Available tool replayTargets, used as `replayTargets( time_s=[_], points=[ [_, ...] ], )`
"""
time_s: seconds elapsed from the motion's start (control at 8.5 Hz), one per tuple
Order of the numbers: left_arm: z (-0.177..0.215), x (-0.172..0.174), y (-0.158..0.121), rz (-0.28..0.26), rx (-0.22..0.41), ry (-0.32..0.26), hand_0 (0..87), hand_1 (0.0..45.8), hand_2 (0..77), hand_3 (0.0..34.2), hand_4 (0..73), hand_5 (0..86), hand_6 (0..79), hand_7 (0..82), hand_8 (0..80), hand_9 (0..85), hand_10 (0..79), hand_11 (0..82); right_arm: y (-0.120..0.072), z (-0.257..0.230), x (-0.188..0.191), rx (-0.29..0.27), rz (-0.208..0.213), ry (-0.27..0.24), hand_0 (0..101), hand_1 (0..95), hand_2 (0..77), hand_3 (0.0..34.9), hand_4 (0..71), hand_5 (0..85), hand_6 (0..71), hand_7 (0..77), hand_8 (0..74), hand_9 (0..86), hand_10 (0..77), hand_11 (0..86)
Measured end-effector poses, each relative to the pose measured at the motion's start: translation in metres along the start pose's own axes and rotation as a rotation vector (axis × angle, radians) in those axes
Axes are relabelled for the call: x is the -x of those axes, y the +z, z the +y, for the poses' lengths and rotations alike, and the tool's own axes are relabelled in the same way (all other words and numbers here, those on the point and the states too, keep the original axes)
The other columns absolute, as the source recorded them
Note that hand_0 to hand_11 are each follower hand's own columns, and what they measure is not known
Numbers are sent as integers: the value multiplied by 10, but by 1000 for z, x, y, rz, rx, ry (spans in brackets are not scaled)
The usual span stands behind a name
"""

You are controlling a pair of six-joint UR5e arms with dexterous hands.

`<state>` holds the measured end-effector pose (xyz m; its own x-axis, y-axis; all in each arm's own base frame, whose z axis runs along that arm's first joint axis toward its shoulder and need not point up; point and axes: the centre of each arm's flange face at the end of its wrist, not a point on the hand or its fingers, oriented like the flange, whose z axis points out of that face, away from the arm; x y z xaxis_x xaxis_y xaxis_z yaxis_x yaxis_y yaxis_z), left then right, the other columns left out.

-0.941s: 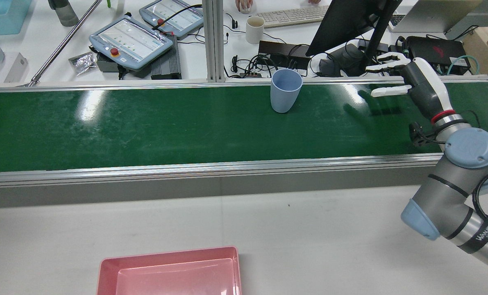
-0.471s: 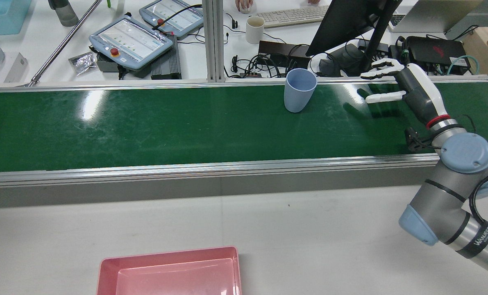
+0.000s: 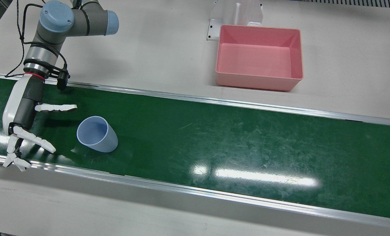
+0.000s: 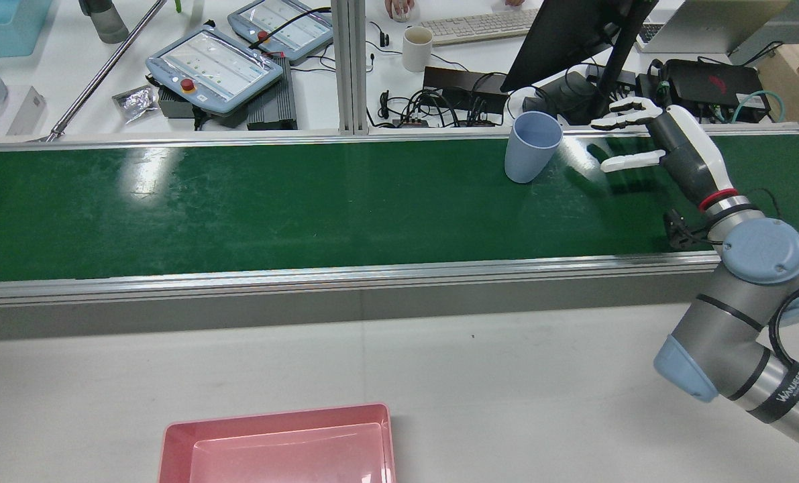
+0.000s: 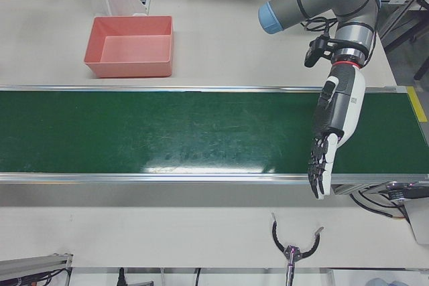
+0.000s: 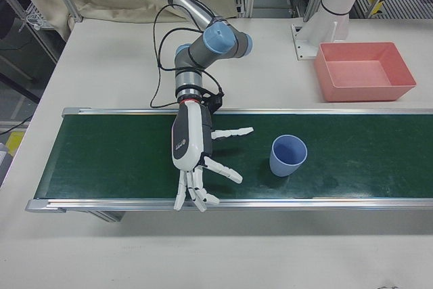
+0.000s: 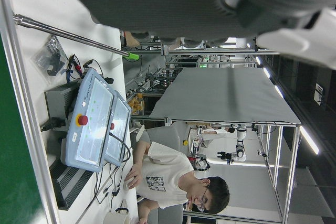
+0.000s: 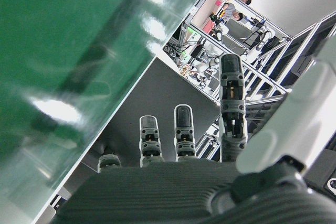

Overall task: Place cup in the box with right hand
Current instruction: 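Close the right hand around the light blue cup on the belt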

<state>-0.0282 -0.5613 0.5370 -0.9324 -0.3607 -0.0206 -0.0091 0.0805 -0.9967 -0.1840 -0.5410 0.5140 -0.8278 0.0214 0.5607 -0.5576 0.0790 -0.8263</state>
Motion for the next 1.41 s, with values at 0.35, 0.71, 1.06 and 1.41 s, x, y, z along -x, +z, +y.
replayTargets(
  time_s=[0.35, 0.71, 1.06, 1.41],
  points=[
    [0, 0, 0, 0, 0, 0, 0, 5, 5, 0, 0, 0, 0, 0, 0, 0, 0, 0, 0, -7, -3, -13, 4, -12, 427, 11, 22, 146, 453, 5, 54, 387, 87, 202, 0, 11],
    [-1, 0, 0, 0, -1, 0, 0, 5, 0, 0, 0, 0, 0, 0, 0, 0, 0, 0, 0, -11, -3, -19, 6, -16, 427, 11, 27, 146, 458, 5, 54, 393, 87, 202, 0, 11],
    [-1, 0, 0, 0, -1, 0, 0, 5, 5, 0, 0, 0, 0, 0, 0, 0, 0, 0, 1, -15, 1, -26, -1, -17, 427, 11, 27, 146, 436, 5, 54, 382, 93, 202, 0, 11],
    [-1, 0, 0, 0, -2, 0, 0, 5, 5, 0, 0, 0, 0, 0, 0, 0, 0, 0, 2, -32, 21, -62, -31, -39, 429, 11, 33, 144, 447, 5, 54, 382, 93, 202, 0, 11]
  ],
)
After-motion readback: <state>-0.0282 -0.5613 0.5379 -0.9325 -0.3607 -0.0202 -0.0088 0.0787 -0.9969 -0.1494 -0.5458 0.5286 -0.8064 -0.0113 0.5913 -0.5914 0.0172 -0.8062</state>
